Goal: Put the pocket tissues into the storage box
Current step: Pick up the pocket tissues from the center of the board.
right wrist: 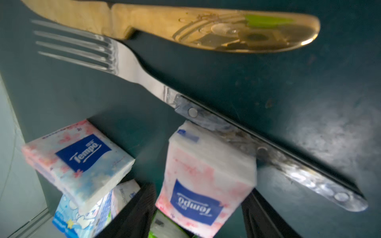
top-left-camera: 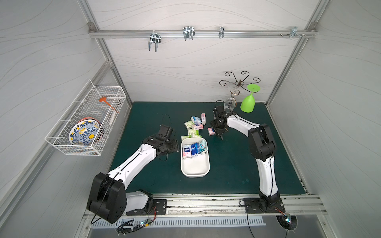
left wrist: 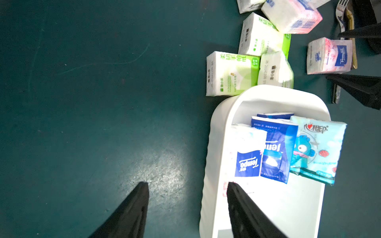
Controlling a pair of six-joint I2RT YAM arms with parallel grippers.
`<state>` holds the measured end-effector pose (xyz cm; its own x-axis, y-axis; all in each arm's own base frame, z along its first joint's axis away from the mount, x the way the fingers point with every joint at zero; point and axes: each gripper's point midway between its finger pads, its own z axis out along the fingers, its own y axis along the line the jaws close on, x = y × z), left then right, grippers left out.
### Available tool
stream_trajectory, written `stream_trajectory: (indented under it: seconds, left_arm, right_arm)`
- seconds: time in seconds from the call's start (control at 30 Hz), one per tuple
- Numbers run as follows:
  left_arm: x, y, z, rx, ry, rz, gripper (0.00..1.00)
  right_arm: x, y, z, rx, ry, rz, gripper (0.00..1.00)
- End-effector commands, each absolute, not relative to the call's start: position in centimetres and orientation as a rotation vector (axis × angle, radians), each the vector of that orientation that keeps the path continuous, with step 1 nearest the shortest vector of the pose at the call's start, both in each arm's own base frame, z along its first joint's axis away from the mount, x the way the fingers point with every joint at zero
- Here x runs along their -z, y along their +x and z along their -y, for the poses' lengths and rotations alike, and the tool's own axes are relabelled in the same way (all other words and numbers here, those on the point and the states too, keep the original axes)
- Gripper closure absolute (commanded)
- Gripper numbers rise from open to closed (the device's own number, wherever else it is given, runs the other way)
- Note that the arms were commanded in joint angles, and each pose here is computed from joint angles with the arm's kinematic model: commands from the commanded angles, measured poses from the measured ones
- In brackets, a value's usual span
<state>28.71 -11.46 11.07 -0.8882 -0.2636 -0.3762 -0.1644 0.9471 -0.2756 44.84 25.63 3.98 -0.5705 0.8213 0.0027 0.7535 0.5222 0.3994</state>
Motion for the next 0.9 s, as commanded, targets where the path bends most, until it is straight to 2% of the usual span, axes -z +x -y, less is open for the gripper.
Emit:
stream_trajectory:
  seconds: [0.0,0.1,0.2,0.23,0.43,0.87]
  left_arm:
    - [-12.1,29.2,11.4,0.351,-0.317,-2.637,0.35]
    - [-12.1,29.2,11.4,0.346,-0.314,-2.638,0.35]
    - [-12.2,29.2,11.4,0.344,-0.314,-2.638,0.35]
    - [-12.2,29.2,11.4,0.345,-0.314,-2.637,0.35]
    - [-12.3,29.3,11.5,0.357,-0.313,-2.641,0.35]
    - [-12.7,29.7,11.6,0.359,-0.31,-2.647,0.35]
  right_arm:
    - [-2.9,43.8,-25.6,-0.466,1.403,-2.59,0.3]
    - [-2.9,44.1,-25.7,-0.455,1.379,-2.599,0.37]
    - [-3.4,44.2,-25.4,-0.451,1.344,-2.592,0.58]
    - [-3.6,44.2,-25.3,-0.453,1.327,-2.588,0.62]
    - [-5.9,43.9,-24.7,-0.458,1.112,-2.613,0.7]
    - [-14.4,38.6,-23.5,-0.541,0.461,-2.66,0.71]
